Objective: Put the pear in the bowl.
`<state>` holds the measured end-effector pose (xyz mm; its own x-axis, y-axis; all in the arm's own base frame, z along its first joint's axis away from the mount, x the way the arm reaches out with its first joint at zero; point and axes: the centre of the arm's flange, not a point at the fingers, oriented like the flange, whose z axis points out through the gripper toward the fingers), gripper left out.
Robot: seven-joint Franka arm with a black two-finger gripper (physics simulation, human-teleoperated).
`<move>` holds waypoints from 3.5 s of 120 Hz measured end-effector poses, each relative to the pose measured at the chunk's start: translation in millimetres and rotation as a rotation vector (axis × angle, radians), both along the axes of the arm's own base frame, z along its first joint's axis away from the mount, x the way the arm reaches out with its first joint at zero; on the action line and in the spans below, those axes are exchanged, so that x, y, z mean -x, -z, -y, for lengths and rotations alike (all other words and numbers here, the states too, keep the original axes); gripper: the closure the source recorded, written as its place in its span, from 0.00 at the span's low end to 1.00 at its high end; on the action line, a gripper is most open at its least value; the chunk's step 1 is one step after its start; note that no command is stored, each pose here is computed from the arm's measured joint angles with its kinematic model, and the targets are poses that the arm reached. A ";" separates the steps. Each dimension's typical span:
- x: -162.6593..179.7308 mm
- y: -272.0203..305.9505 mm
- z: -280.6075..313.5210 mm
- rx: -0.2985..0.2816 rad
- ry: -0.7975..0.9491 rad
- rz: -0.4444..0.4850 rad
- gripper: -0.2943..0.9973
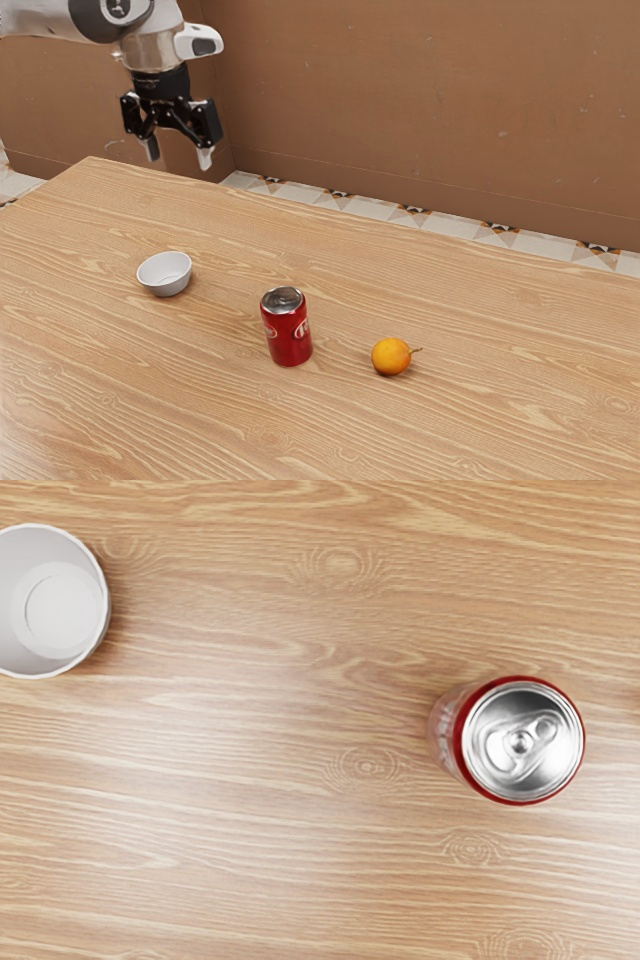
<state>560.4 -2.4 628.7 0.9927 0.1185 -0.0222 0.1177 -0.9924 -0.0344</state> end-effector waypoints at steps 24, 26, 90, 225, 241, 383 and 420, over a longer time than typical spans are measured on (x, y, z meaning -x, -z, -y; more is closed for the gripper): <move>-6.3 7.0 14.8 -0.001 0.022 -0.010 0.23; -6.5 7.0 15.9 -0.001 0.024 -0.010 0.23; -26.5 120.7 155.4 0.063 -0.271 -0.048 0.23; -65.7 310.8 236.3 0.135 -1.506 -0.052 0.23; -68.4 318.5 242.5 0.149 -1.589 -0.052 0.23; -84.4 384.6 261.2 0.154 -1.834 -0.043 0.34; -84.8 378.0 262.0 0.162 -1.851 -0.043 0.46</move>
<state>645.2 -264.4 250.7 -0.3832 0.9096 -0.1609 0.9213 0.3888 0.0042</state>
